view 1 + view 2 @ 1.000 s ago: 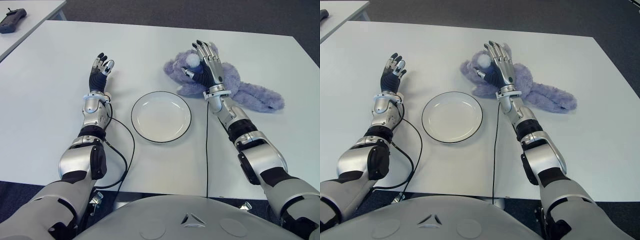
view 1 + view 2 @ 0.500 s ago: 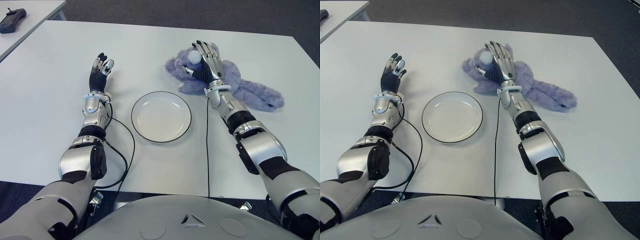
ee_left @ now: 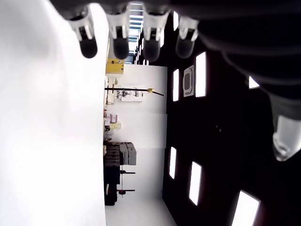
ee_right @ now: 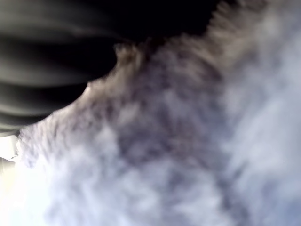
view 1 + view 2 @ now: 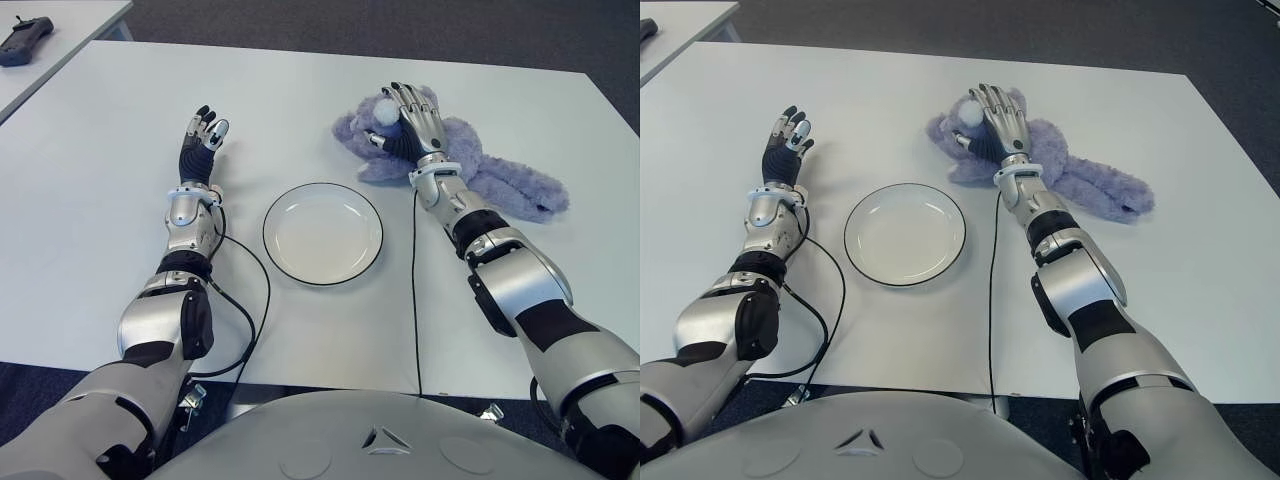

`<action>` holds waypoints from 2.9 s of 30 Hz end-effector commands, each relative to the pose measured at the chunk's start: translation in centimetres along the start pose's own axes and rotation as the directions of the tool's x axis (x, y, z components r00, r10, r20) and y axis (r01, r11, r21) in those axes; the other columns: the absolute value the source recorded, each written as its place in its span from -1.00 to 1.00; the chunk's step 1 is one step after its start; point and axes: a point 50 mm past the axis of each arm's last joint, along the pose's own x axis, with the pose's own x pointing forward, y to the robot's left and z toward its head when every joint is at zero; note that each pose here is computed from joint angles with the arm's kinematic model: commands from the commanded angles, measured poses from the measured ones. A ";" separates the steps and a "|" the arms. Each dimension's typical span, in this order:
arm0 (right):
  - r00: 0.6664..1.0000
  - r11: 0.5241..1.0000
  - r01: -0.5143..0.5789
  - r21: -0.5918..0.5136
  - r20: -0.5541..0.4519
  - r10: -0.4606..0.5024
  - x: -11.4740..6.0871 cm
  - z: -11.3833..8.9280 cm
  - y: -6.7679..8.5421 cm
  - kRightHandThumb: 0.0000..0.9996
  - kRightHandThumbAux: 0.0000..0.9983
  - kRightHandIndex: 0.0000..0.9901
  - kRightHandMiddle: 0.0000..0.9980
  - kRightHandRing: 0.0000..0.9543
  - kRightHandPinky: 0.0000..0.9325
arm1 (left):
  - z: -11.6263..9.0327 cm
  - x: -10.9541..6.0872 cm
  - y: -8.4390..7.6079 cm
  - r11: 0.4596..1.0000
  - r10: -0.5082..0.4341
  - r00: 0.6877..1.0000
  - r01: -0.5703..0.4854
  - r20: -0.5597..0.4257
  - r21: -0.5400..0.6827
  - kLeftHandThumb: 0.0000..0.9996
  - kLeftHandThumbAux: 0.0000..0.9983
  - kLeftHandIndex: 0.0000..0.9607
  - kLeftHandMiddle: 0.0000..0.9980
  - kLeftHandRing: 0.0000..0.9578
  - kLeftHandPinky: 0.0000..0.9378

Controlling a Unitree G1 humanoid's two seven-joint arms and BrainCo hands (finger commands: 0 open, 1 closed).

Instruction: Put the doll into the plate.

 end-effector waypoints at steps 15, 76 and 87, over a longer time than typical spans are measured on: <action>0.986 0.986 -0.008 0.169 -0.163 0.035 -0.8 -0.8 1.1 0.73 0.22 0.68 0.80 0.84 0.93 | -11.5 -9.7 0.2 0.993 0.040 0.879 -0.090 -0.475 -0.082 -1.00 -0.11 -1.00 -0.86 -0.97 -1.00; 0.932 0.897 0.312 0.313 0.081 -0.352 2.0 2.2 -5.0 0.80 0.34 0.85 0.94 0.92 0.91 | -11.6 -9.8 -0.1 0.992 0.040 0.876 -0.092 -0.480 -0.084 -1.00 -0.10 -1.00 -0.87 -0.97 -1.00; 0.894 0.874 0.362 0.325 0.144 -0.424 2.2 2.9 -6.0 0.85 0.26 0.70 0.82 0.84 0.82 | -11.7 -9.7 -0.2 0.988 0.050 0.871 -0.115 -0.489 -0.104 -1.00 -0.06 -0.98 -0.85 -0.95 -1.00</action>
